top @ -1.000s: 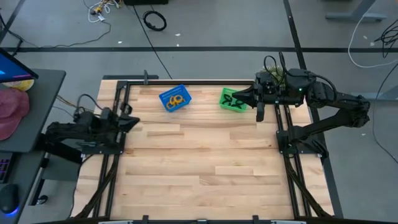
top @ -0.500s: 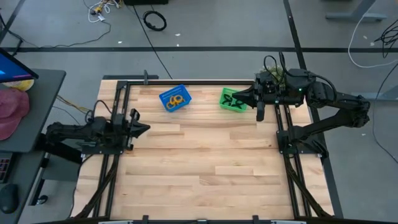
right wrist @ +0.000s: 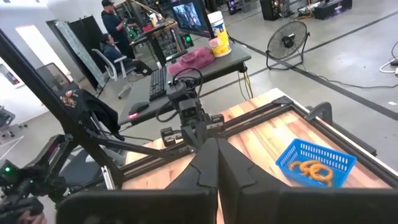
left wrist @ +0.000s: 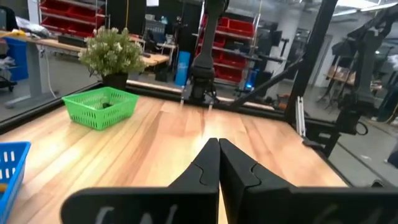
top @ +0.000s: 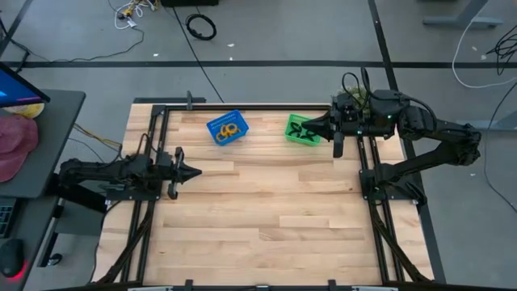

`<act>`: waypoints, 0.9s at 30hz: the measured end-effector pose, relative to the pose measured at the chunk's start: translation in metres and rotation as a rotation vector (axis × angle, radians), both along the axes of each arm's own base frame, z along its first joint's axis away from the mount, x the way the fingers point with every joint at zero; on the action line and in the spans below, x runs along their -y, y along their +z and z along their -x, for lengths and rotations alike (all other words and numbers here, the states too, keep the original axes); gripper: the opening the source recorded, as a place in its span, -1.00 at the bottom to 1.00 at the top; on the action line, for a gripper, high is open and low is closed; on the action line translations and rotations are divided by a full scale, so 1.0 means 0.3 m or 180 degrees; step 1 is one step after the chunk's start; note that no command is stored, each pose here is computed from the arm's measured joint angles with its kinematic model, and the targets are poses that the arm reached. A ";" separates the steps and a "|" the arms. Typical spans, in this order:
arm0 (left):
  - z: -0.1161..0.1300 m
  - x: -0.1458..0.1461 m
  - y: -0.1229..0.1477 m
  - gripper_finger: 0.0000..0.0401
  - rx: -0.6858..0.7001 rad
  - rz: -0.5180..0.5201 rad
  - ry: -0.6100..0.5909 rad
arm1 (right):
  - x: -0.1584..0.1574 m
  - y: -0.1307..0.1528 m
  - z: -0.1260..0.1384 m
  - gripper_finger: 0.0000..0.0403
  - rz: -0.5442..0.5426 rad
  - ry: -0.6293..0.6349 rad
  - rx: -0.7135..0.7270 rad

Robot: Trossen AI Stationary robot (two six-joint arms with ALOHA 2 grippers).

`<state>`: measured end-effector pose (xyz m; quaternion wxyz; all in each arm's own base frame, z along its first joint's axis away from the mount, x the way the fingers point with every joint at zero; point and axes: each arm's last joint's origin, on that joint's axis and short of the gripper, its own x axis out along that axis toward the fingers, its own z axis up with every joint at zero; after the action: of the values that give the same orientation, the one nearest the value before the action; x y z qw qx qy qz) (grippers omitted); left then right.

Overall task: Sort spring keychains
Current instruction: Return to home position

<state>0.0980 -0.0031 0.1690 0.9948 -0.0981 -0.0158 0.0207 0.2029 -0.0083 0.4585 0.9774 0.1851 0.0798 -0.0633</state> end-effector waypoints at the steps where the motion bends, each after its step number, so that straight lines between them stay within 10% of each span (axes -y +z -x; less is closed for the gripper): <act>1: 0.000 0.000 -0.001 -1.00 -0.0011 0.0001 -0.0001 | 0.000 -0.001 0.000 -1.00 0.0000 0.0000 -0.0011; 12: 0.000 0.001 -0.003 -0.91 -0.0017 0.0251 -0.0030 | -0.003 -0.010 0.104 -1.00 -0.0172 -0.0071 -0.0242; 27: -0.001 0.001 0.003 -0.88 0.0055 0.0181 -0.0027 | -0.038 -0.192 0.323 -1.00 -0.0214 -0.0193 0.0629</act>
<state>0.0981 -0.0033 0.1700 0.9915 -0.1266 -0.0234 0.0161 0.1061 0.0032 0.4009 0.9714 0.2255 -0.0204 -0.0716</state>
